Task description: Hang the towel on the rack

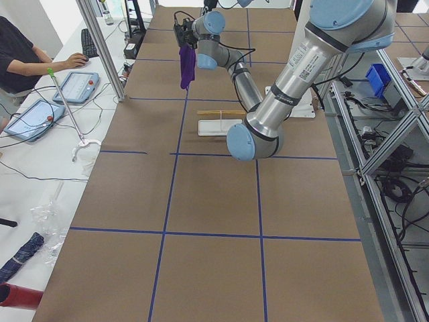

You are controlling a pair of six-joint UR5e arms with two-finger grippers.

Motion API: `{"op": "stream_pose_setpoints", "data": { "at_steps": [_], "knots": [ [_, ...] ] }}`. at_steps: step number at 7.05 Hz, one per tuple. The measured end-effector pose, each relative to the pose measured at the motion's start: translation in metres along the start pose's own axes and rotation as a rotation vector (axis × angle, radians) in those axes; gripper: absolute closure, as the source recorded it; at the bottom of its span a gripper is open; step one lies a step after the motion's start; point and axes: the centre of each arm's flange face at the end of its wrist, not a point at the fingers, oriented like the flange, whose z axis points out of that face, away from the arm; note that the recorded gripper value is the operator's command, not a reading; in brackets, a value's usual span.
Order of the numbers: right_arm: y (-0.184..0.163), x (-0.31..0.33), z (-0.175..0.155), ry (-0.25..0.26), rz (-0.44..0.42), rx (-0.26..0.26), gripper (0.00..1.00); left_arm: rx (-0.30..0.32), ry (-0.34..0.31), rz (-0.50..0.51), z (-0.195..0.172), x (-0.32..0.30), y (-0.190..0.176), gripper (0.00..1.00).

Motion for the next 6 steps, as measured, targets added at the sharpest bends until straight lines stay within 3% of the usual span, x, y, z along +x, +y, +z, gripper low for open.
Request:
{"op": "stream_pose_setpoints", "data": {
  "at_steps": [1,3,4,6],
  "knots": [
    [-0.003,0.024,-0.001,0.065,-0.035,-0.068,0.0,0.063,-0.021,0.023,-0.001,-0.001,0.018,1.0],
    [-0.01,0.085,-0.012,0.181,-0.139,-0.206,0.0,0.19,-0.126,0.085,-0.009,-0.015,0.065,1.0],
    [-0.008,0.117,-0.018,0.193,-0.164,-0.257,0.0,0.236,-0.196,0.112,-0.012,-0.026,0.087,1.0],
    [0.005,0.188,-0.022,0.131,-0.156,-0.334,0.0,0.289,-0.365,0.175,-0.022,-0.052,0.125,1.0]
  ]
}}
